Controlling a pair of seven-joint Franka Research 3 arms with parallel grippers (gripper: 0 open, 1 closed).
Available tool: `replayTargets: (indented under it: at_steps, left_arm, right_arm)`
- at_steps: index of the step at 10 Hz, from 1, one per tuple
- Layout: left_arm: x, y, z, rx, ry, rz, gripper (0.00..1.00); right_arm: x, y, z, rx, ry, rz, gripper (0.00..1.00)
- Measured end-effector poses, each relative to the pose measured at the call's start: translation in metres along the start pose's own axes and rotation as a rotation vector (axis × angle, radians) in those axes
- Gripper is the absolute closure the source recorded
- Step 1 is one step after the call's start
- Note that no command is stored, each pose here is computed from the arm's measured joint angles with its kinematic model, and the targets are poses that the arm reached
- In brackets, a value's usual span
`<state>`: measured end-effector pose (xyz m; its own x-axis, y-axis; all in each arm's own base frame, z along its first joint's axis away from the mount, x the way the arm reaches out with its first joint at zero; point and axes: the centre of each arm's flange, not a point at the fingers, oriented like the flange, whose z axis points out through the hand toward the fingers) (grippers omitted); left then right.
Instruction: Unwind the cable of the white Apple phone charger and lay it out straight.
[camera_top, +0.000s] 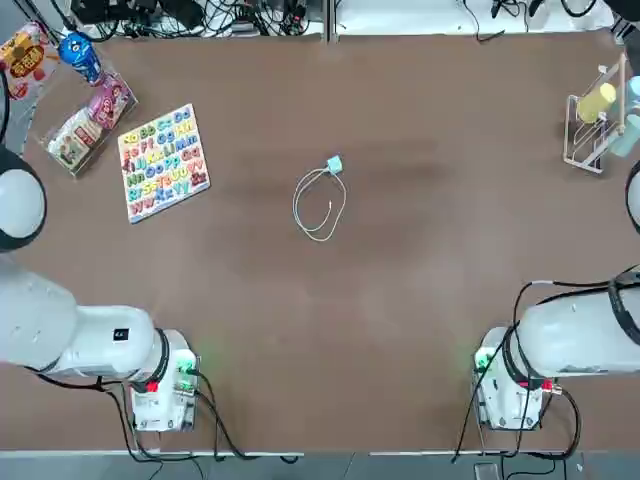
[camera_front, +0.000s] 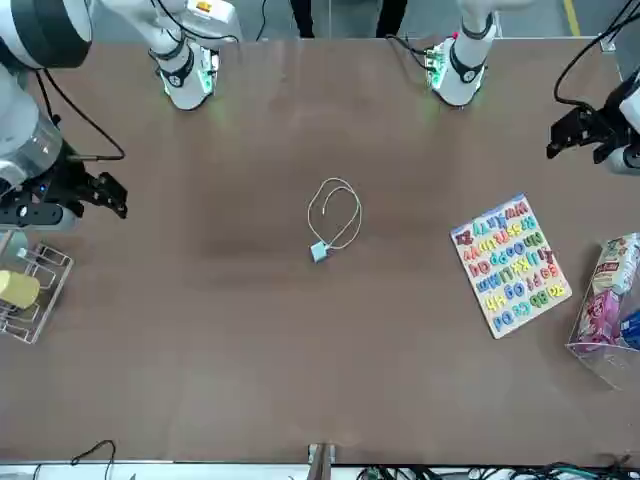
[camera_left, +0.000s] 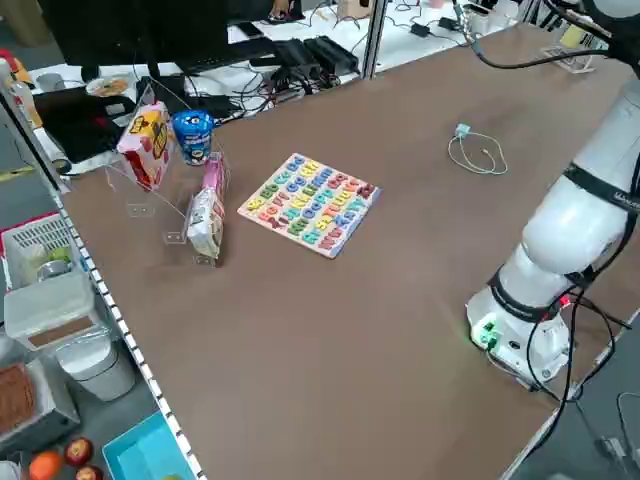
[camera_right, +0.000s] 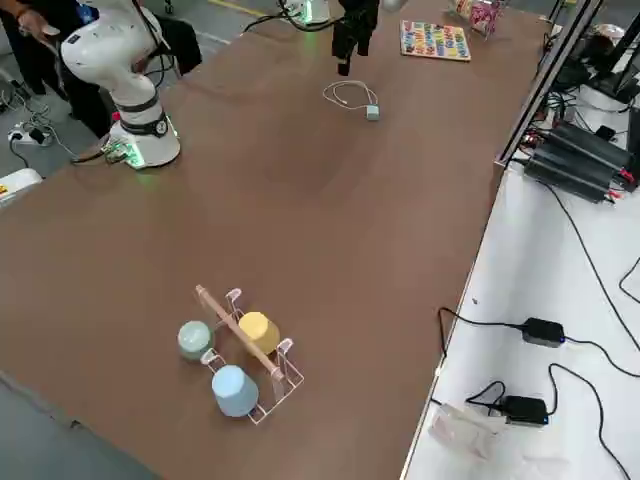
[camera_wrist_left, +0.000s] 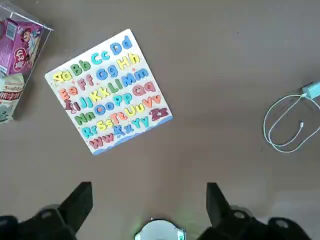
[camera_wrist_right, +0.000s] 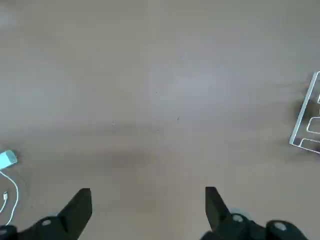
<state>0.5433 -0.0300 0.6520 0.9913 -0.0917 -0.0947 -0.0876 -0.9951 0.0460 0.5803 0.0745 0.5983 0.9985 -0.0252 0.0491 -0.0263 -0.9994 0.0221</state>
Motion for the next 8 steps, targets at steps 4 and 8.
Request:
replayTargets:
  at_steps: [4, 8]
  left_arm:
    - [0.004, 0.033, 0.009, 0.003, -0.006, 0.064, 0.0]
    - [0.018, 0.114, 0.061, 0.006, -0.031, 0.19, 0.0]
  right_arm:
    - [0.0, 0.0, 0.0, 0.0, 0.002, 0.019, 0.0]
    - [0.005, -0.027, 0.011, 0.012, 0.012, 0.266, 0.0]
